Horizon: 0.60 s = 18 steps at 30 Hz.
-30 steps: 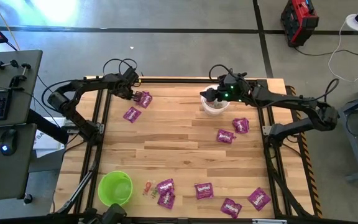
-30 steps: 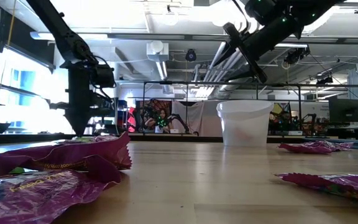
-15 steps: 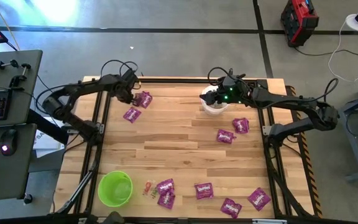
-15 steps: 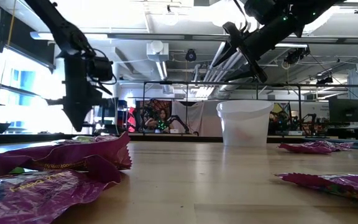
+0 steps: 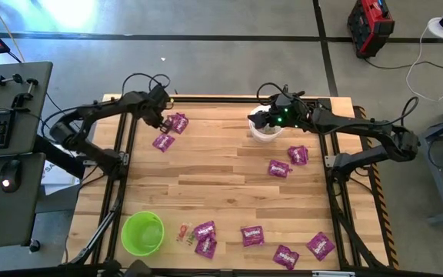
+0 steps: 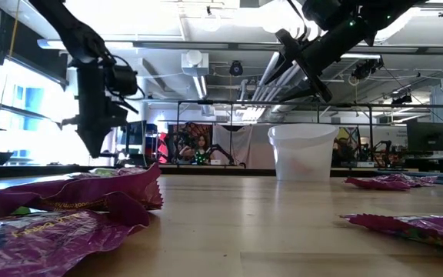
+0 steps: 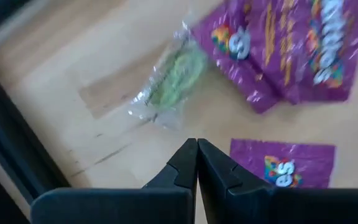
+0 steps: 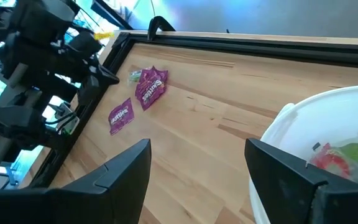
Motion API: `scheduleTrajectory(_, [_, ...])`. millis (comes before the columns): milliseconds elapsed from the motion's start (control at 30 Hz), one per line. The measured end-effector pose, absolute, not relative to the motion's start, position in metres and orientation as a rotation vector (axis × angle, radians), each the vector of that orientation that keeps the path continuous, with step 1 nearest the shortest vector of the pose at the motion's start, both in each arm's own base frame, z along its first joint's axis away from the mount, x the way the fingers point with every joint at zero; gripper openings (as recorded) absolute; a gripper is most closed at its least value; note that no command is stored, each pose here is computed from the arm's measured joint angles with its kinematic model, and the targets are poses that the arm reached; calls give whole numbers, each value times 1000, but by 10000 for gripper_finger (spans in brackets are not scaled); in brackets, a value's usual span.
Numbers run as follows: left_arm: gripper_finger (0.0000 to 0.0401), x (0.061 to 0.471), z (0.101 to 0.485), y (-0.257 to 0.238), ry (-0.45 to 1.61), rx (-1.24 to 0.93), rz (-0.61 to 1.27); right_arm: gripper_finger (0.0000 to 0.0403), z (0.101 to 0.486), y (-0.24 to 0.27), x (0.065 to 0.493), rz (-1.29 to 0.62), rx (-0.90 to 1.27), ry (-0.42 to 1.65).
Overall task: Sort candy by brand, put in halloween buckets
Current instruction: Put the green gummy into the white bucket
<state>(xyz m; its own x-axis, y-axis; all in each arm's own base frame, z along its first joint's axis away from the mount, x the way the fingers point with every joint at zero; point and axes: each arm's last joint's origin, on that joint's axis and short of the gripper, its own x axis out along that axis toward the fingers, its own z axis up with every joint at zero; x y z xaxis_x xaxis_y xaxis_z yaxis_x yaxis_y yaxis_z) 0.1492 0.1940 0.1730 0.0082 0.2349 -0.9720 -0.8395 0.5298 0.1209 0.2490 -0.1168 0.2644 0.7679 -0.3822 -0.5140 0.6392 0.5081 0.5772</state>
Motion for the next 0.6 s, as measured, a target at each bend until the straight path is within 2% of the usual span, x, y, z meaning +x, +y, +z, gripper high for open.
scheduleTrajectory(167, [26, 152, 159, 197, 1376, -590, 891, 254, 264, -117, 249, -632, 840, 339])
scheduleTrajectory(600, [182, 153, 165, 211, 1422, -466, 878, 254, 265, -117, 249, -632, 842, 337])
